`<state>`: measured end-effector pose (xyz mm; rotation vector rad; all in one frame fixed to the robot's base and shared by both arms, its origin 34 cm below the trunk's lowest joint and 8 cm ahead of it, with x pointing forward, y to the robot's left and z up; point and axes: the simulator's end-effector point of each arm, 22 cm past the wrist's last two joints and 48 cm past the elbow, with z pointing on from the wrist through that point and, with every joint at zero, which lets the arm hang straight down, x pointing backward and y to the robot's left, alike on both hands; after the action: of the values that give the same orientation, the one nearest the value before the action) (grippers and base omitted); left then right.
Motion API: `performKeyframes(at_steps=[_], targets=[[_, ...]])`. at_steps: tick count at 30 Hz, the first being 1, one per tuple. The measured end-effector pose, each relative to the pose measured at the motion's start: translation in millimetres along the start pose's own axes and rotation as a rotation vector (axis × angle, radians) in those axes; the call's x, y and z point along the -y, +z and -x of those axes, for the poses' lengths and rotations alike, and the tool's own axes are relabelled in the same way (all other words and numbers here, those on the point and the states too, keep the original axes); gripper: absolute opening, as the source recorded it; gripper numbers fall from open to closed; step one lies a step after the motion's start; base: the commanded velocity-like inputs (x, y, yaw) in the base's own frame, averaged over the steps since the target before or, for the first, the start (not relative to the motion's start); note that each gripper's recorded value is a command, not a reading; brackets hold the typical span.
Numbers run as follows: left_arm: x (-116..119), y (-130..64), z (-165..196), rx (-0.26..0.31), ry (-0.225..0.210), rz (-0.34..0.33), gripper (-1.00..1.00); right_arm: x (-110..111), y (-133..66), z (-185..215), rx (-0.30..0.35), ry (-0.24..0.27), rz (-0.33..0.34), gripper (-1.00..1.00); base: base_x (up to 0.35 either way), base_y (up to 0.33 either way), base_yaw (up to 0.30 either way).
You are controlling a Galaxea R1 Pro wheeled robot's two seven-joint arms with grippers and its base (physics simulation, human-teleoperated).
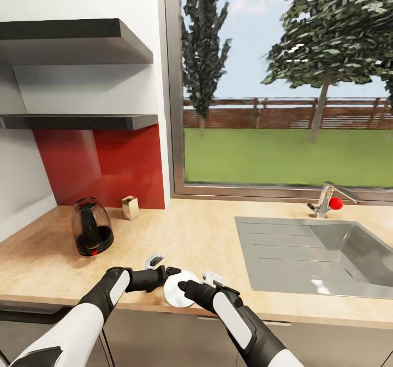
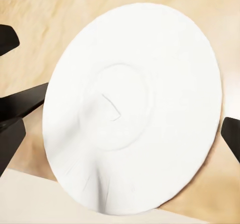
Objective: Set up a coffee station on the kitchen countertop: keep the coffee maker on the countertop, move the bottle of coffee from the kitchen shelf to the counter next to the coffee maker, place a paper coffee filter on top of the coffee maker, put the saucer next to the coffee maker with the coffee cup on the saucer, and place the electric kettle next to the coffee maker.
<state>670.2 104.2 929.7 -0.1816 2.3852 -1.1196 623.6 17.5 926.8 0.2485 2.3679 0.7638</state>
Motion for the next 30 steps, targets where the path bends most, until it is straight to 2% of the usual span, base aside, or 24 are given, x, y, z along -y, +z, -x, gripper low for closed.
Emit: performKeyframes(at_steps=[9, 30], targets=[[8.8, 4.4, -1.4, 0.003, -0.008, -0.02, 1.0, 0.3, 0.0, -0.5, -0.001, 0.001, -0.001, 1.0, 0.0, 0.0, 0.0], [11.8, 5.8, -3.1, -0.001, -0.013, -0.03, 1.0, 1.4, 0.6, -1.6, -0.004, 0.003, -0.003, 1.0, 0.0, 0.0, 0.0]])
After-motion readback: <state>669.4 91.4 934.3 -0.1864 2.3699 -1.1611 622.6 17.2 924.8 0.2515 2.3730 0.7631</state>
